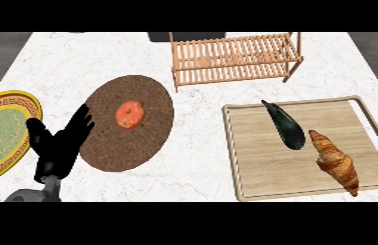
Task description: Pick the croissant from the tray and place it in the tiered shelf
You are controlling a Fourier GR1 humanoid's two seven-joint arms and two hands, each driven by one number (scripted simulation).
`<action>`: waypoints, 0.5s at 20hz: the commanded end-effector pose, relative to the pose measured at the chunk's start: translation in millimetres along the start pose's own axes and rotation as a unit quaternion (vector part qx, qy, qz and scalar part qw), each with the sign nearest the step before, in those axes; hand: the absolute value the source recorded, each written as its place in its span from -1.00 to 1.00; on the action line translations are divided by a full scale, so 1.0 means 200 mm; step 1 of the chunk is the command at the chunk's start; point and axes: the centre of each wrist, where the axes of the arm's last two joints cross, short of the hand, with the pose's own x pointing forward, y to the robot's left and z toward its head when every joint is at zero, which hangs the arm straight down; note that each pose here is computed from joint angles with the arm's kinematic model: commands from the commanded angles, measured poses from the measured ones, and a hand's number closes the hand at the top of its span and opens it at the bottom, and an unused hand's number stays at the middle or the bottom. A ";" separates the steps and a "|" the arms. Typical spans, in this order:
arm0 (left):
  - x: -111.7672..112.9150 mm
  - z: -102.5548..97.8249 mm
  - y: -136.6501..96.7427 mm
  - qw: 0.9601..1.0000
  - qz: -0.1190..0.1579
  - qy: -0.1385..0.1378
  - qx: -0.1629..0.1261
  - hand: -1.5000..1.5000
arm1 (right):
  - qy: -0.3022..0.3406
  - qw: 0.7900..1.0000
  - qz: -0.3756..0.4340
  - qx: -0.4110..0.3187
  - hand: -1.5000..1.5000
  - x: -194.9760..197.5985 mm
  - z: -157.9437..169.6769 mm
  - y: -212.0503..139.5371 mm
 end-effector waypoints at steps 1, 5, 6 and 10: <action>-0.08 -0.01 0.04 0.999 -0.003 0.036 0.003 0.00 | 0.030 0.999 0.030 0.023 -1.00 0.14 -0.07 0.04; -0.09 0.03 -0.04 0.999 -0.004 0.045 -0.004 0.00 | 0.057 0.997 0.046 -0.014 -1.00 0.29 -0.16 0.14; -0.07 0.03 0.03 0.999 -0.001 0.045 0.006 0.00 | 0.061 0.997 0.039 -0.012 -1.00 0.29 -0.17 0.26; -0.07 0.04 0.07 0.999 -0.012 0.041 -0.006 0.00 | 0.103 0.990 0.093 -0.032 -1.00 0.38 -0.21 0.37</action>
